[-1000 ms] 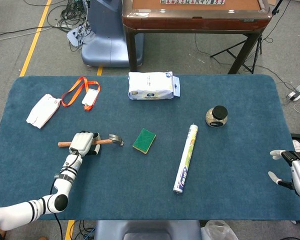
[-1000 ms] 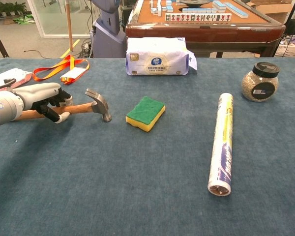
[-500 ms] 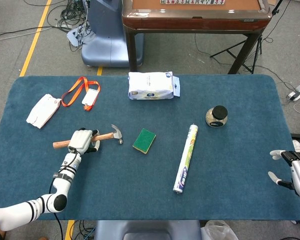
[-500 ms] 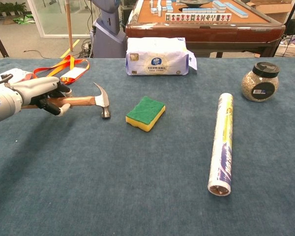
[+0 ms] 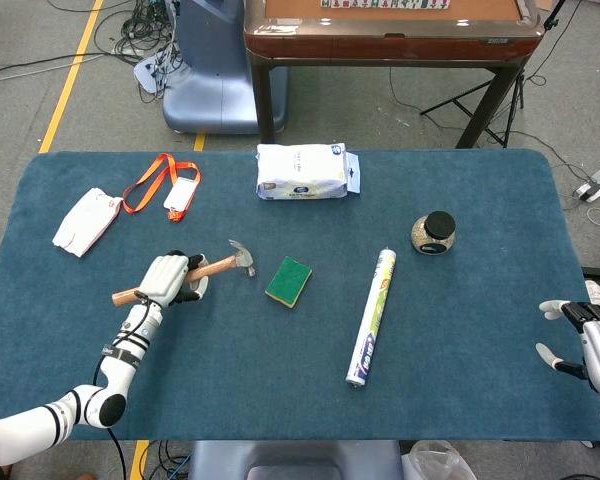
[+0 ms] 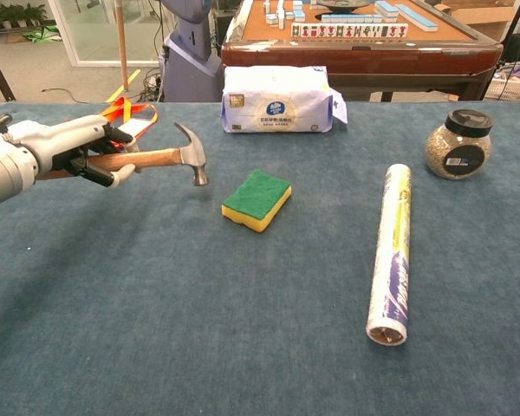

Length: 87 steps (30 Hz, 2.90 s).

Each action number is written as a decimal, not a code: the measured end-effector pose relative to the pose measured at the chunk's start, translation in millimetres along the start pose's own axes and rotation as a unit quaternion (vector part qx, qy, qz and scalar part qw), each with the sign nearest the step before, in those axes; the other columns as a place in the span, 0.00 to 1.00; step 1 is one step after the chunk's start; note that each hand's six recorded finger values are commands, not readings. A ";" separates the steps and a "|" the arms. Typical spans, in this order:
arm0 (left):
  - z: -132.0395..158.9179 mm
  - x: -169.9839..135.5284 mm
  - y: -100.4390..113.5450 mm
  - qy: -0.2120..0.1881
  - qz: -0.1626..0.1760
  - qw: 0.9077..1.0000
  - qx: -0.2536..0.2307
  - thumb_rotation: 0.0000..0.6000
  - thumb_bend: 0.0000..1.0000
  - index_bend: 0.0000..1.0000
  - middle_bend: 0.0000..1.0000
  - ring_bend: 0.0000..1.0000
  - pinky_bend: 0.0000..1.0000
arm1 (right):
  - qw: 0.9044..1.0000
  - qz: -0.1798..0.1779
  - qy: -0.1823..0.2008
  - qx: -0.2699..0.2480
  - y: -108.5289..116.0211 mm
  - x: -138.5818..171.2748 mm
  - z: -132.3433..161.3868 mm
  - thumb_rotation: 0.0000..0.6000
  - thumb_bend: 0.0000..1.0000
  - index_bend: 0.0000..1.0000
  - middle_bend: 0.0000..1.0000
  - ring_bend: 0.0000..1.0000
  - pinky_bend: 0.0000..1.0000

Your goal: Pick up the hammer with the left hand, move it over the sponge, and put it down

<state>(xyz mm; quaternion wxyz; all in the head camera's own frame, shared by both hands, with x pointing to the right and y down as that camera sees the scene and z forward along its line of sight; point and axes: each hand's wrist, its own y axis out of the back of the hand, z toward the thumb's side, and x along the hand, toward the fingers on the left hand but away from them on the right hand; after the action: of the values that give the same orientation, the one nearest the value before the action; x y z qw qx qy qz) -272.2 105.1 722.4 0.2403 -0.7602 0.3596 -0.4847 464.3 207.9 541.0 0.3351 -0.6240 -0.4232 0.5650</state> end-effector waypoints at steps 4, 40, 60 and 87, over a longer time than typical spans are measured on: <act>8.8 -0.7 6.2 -0.041 0.015 0.999 -0.023 1.00 0.54 0.73 0.76 0.53 0.26 | 1.000 0.000 0.001 0.000 -0.2 0.0 0.3 1.00 0.17 0.37 0.43 0.32 0.33; 55.1 9.6 -0.2 -0.269 0.086 0.952 0.122 1.00 0.53 0.78 0.82 0.60 0.43 | 1.000 0.006 -0.001 0.003 -2.6 -2.5 -0.6 1.00 0.17 0.37 0.43 0.32 0.33; 50.5 26.6 -14.3 -0.241 0.106 0.954 0.143 1.00 0.53 0.77 0.82 0.60 0.44 | 1.000 0.013 -0.005 0.008 -6.7 -5.4 -0.6 1.00 0.17 0.37 0.43 0.32 0.33; 50.8 23.0 -13.8 -0.247 0.116 0.953 0.135 1.00 0.53 0.77 0.82 0.60 0.44 | 1.000 0.013 -0.005 0.009 -6.6 -5.0 -0.6 1.00 0.17 0.37 0.43 0.32 0.33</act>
<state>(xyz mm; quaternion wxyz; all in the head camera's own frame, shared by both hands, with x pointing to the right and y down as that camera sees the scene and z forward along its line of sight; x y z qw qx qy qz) -215.4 96.7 724.2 0.4764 -0.7698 0.3063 -0.2944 463.9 206.1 549.0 0.3308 -0.6235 -0.4120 0.5762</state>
